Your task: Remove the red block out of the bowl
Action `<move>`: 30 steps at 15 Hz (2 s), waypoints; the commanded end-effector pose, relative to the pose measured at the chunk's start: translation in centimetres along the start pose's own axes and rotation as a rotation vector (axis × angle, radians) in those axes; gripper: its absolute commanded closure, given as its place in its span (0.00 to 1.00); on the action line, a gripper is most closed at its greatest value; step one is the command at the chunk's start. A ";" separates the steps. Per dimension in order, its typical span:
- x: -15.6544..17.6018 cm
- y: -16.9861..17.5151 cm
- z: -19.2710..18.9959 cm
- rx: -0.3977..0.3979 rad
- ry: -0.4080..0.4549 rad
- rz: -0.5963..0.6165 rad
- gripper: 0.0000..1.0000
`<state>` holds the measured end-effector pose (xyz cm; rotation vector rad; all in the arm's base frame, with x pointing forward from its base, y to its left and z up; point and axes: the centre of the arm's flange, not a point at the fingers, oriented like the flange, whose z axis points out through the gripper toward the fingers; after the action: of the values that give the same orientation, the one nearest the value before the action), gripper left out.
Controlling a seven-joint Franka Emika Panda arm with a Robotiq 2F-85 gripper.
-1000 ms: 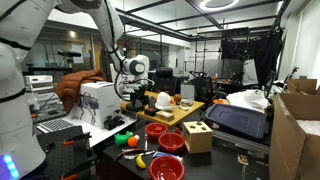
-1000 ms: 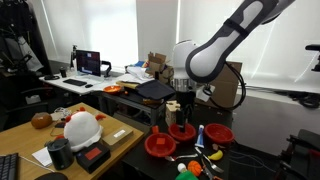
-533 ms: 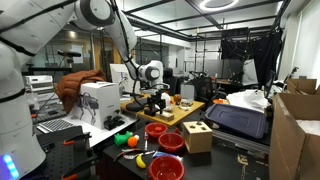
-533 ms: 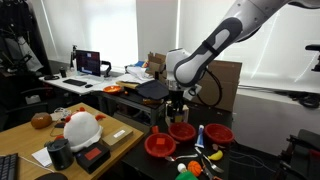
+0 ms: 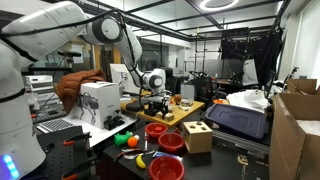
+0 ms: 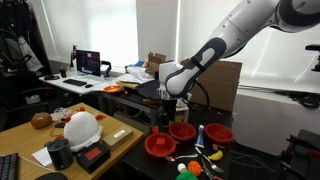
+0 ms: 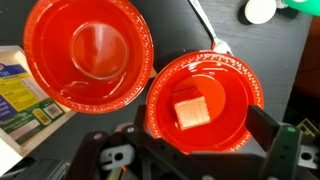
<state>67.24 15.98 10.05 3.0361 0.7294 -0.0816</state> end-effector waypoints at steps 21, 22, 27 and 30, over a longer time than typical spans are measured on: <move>3.4 -3.1 7.1 0.009 -0.023 -0.326 0.00; 3.8 -3.2 7.2 0.012 -0.017 -0.328 0.00; 4.5 -2.8 8.9 0.016 -0.004 -0.351 0.00; 4.5 -2.6 10.3 0.016 -0.003 -0.370 0.00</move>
<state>68.30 20.16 0.68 2.8932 1.2353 -0.1089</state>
